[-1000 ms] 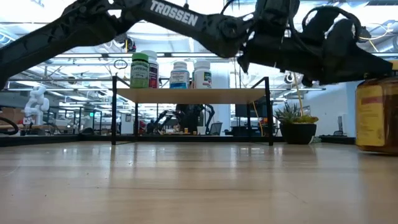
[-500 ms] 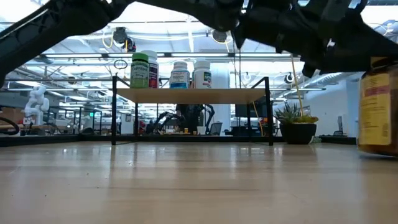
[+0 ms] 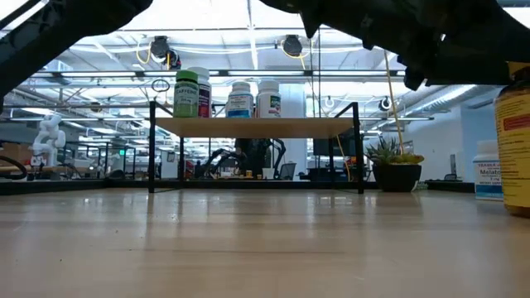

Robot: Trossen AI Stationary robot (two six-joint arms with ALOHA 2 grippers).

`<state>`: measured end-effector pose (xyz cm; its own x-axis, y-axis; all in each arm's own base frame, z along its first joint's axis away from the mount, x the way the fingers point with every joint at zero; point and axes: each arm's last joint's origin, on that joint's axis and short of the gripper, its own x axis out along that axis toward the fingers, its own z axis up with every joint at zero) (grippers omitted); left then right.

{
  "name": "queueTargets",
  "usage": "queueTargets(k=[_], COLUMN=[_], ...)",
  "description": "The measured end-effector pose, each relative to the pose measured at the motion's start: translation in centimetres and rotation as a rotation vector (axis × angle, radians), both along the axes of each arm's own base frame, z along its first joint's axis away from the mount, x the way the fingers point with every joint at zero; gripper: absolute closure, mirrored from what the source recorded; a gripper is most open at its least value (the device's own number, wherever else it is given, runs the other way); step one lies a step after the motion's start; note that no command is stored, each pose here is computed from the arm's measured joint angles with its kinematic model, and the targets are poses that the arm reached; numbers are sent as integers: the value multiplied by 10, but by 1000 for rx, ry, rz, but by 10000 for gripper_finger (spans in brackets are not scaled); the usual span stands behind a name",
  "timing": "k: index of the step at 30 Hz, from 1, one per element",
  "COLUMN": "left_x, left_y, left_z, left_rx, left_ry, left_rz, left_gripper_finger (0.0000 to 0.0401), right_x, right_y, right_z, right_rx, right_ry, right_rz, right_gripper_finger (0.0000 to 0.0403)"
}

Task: Pick and place medicine bottles onto shelf by color
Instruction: Put the yellow pill bottle on the shelf

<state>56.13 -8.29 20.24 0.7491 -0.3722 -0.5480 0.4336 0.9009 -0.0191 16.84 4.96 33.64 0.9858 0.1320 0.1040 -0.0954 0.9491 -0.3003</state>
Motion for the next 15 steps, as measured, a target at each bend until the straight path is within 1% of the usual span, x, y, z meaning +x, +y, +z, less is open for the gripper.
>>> queueTargets(k=[2,5,10,15], left_x=[-2,-3,-3,-2], left_y=[0,-2,-5,-5], left_z=[-2,-4,-4,-4], left_rx=[3,7,9,-21], left_ry=[37,50,44,42], left_rz=[3,-3,6,25], left_gripper_finger=[192,203,218,220], right_x=[0,0,0,0], right_y=[0,0,0,0], right_z=[0,-1,-1,0], right_rx=[4,4,16,18], right_ry=[1,11,9,2], right_rz=[1,2,3,3], right_gripper_finger=[90,90,90,90])
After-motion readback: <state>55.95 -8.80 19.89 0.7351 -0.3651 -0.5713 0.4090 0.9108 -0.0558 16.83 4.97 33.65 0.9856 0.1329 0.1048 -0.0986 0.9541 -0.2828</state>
